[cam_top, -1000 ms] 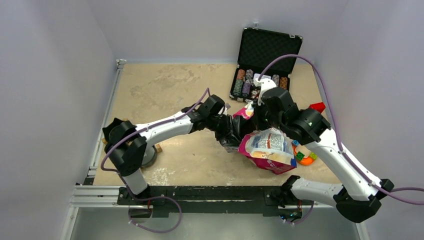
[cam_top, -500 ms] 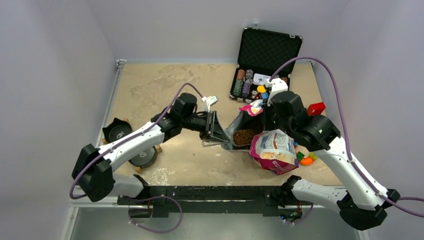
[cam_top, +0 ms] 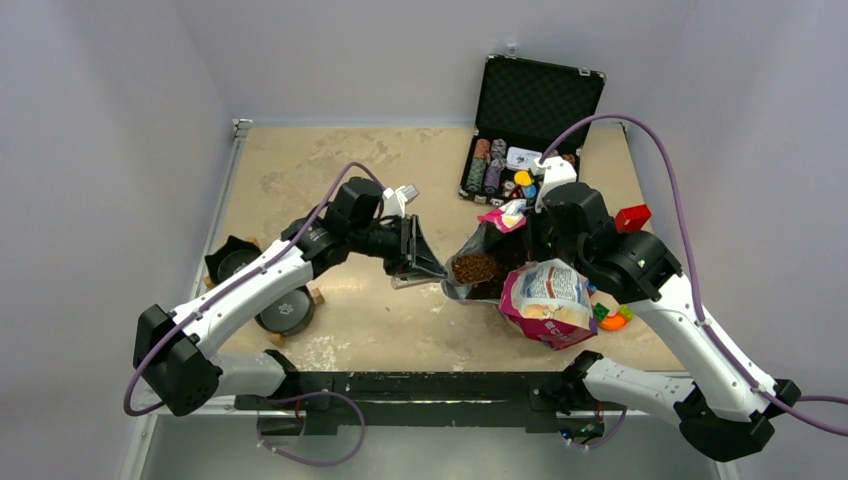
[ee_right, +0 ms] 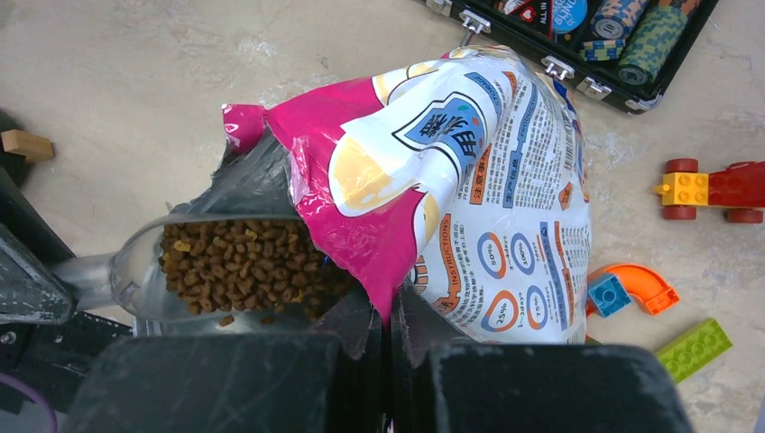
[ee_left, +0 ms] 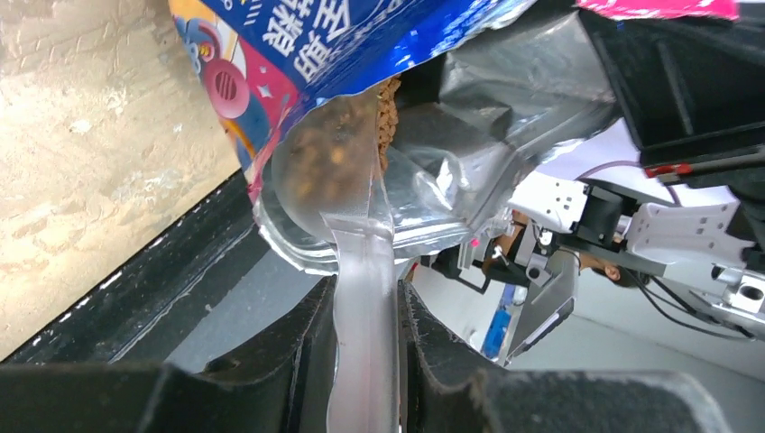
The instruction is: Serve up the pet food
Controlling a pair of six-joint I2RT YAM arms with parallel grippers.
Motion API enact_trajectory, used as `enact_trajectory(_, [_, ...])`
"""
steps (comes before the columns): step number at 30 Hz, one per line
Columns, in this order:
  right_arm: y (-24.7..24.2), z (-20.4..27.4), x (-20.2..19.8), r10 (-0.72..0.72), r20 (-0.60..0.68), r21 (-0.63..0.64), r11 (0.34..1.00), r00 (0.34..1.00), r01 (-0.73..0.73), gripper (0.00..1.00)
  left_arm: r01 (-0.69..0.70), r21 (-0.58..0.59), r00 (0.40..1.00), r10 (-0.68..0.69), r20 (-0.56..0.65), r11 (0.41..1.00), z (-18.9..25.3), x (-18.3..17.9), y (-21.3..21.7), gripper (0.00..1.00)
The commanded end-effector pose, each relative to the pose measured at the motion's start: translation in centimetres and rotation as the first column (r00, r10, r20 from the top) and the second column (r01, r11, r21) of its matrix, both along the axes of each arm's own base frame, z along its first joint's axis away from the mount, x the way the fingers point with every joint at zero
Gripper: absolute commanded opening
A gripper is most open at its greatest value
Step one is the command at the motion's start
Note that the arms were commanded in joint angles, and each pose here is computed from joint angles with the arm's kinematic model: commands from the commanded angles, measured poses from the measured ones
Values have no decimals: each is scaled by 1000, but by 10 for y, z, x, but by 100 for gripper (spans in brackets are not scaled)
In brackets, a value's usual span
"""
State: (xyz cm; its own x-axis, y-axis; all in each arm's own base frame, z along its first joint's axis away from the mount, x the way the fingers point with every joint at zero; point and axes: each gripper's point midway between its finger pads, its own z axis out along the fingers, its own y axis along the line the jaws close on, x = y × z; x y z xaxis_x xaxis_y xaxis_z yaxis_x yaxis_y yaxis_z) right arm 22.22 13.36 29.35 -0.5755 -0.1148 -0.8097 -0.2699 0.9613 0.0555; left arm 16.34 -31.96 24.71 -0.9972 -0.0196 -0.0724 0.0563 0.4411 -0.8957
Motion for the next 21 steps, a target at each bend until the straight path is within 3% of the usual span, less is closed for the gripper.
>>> enact_trajectory(1, [10, 41, 4, 13, 116, 118, 993, 993, -27, 0, -25, -47, 999, 27, 32, 999, 30, 5, -2, 0])
enact_trajectory(2, [9, 41, 4, 7, 115, 118, 993, 993, -21, 0, -25, -118, 1000, 25, -5, 993, 39, 3, -8, 0])
enact_trajectory(6, [11, 39, 4, 12, 112, 124, 992, 994, -26, 0, 4, -137, 1000, -7, -19, 991, 38, 2, -12, 0])
enact_trajectory(13, [10, 37, 3, 0, 109, 136, 991, 994, -15, 0, 92, -380, 993, -56, 107, 920, 76, 0, -20, 0])
enact_trajectory(17, [3, 43, 2, -44, 122, 154, 988, 992, 25, 0, 122, -444, 990, -74, 123, 887, 83, -4, -17, 0])
enact_trajectory(21, [-3, 48, -1, -64, 139, 175, 984, 988, 39, 0, 66, -486, 997, -38, 68, 871, 69, 1, -12, 0])
